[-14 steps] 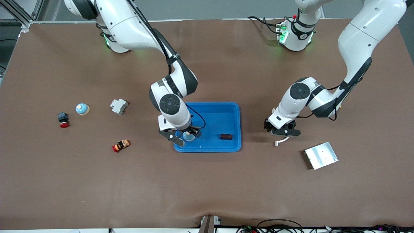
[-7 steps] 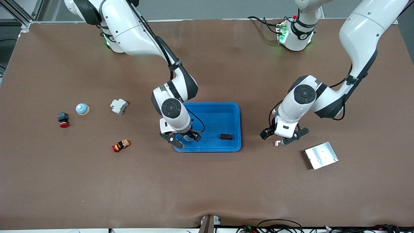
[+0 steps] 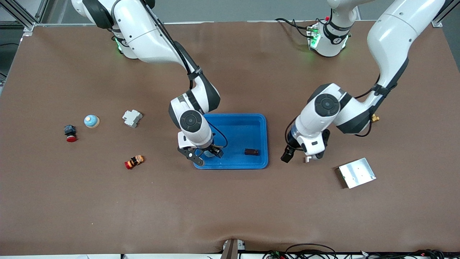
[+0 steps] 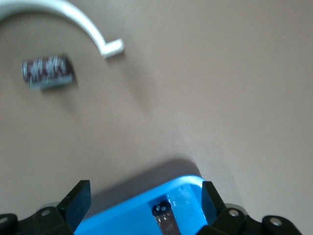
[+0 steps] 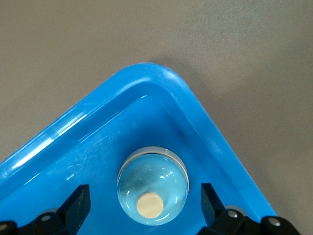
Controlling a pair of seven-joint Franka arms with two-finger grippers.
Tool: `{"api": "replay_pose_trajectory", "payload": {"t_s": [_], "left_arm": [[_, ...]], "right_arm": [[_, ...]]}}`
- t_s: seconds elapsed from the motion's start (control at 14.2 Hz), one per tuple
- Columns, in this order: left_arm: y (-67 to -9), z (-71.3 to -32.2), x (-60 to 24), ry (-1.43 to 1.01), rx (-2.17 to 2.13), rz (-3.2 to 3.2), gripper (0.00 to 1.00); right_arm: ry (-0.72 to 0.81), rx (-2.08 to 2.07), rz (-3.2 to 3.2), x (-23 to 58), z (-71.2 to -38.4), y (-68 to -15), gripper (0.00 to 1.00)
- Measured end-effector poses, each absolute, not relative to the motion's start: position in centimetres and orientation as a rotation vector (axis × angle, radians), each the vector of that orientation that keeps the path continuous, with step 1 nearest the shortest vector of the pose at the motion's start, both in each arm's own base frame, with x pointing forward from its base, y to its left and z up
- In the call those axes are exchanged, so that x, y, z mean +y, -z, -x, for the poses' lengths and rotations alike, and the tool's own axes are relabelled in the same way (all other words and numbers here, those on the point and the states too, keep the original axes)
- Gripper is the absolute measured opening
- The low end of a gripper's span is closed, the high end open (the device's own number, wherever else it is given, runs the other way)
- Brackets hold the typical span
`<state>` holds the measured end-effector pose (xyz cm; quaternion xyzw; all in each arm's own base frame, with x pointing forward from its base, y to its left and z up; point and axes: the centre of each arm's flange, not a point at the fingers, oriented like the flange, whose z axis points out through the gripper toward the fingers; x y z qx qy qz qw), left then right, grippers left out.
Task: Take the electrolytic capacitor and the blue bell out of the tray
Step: 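Grasp the bell with the right gripper while the left gripper grasps the capacitor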
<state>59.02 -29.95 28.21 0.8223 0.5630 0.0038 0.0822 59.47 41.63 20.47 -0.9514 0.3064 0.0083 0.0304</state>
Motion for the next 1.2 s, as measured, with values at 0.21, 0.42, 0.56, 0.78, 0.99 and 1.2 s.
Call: {"api": "replay_pose_trajectory", "payload": {"t_s": [0.21, 0.42, 0.56, 0.78, 0.99, 1.2], "left_arm": [[-26.9, -58.5, -32.6, -0.012, 1.906, -2.31, 1.0], [-26.0, -58.6, -35.4, -0.084, 2.016, -2.232, 1.0], [-25.4, -58.6, -36.8, -0.088, 2.046, -2.221, 1.0], [-24.6, -58.8, -38.1, -0.053, 2.076, -2.215, 1.0], [-23.6, -59.1, -38.9, -0.047, 2.101, -2.21, 1.0], [-22.4, -59.0, -40.3, -0.064, 2.125, -2.205, 1.0]], "right_arm": [[-0.03, 0.956, 2.93, 41.6, -59.4, -20.2, 1.0], [-0.034, 0.961, 2.929, 41.6, -59.4, -20.1, 1.0], [-0.032, 0.961, 2.927, 41.6, -59.4, -20.0, 1.0], [-0.025, 0.959, 2.924, 41.7, -59.4, -19.7, 1.0], [-0.024, 0.96, 2.924, 41.7, -59.4, -19.4, 0.97], [-0.024, 0.959, 2.924, 41.7, -59.4, -19.3, 0.69]]}}
